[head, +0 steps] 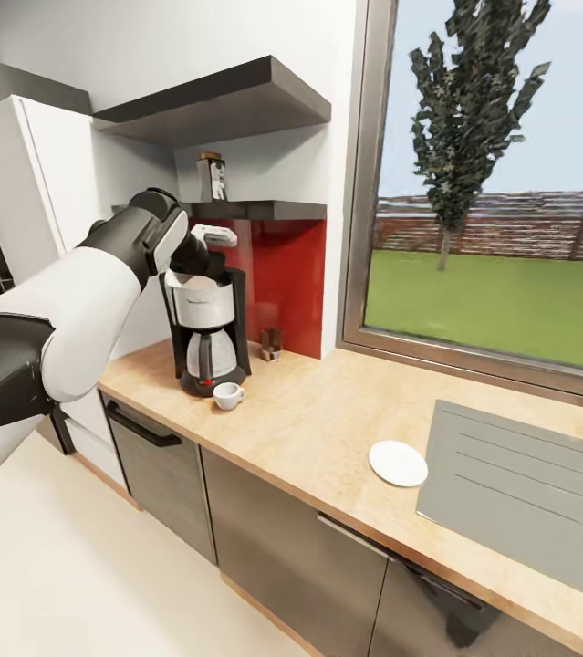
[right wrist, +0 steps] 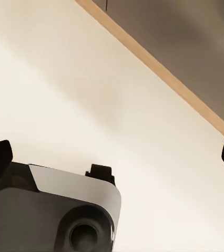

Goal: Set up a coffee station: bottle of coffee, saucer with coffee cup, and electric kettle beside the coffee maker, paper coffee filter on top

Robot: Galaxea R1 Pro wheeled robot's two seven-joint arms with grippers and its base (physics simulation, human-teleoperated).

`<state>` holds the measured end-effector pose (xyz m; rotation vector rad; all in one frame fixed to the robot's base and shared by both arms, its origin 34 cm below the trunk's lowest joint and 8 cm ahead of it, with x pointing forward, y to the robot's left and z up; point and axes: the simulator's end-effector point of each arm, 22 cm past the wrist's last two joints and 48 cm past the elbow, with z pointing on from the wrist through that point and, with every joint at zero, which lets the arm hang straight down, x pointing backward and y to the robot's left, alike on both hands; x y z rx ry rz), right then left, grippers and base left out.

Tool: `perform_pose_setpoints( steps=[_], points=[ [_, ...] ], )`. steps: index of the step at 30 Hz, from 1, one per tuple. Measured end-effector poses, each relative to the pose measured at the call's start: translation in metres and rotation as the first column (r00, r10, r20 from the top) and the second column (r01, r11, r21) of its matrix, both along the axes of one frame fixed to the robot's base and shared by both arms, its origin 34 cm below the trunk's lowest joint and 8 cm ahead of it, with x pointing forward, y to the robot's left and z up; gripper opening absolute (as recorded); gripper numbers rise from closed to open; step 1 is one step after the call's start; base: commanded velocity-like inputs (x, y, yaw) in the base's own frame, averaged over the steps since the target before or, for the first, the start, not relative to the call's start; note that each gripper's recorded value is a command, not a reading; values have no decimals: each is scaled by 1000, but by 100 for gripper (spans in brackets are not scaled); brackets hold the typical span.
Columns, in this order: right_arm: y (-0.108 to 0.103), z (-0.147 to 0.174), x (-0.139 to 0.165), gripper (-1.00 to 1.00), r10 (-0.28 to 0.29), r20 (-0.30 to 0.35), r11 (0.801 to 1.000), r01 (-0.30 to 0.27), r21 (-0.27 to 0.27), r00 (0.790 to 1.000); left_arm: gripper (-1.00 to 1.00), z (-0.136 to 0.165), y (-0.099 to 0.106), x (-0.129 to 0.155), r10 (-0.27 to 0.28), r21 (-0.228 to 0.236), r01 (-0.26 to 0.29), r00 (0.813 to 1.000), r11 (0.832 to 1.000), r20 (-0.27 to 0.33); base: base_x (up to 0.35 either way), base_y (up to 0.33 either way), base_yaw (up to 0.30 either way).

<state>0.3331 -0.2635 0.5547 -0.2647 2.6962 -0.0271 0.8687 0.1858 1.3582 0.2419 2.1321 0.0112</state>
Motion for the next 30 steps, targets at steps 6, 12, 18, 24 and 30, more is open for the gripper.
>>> perform_pose_setpoints(
  steps=[6,12,18,24,30],
  points=[
    [0,0,0,100,-1,0,1000,1,0,1000,-100,20,1,0,0,11,-1,999,1000,50,0,0,-6],
    [0,0,0,100,-1,1,1000,1,0,1000,-100,24,20,1,44,102,-51,997,993,70,0,0,0],
    [0,0,1,100,-1,2,1000,1,-1,1000,-100,22,25,1,57,129,-65,996,990,67,98,91,0],
    [-1,0,1,100,-1,2,1000,1,-1,1000,-100,21,26,2,58,131,-67,996,989,66,56,52,0],
    [-2,0,0,100,-1,-1,1000,1,-2,1000,-100,21,26,2,59,132,-67,996,989,65,53,78,-1]
  ],
)
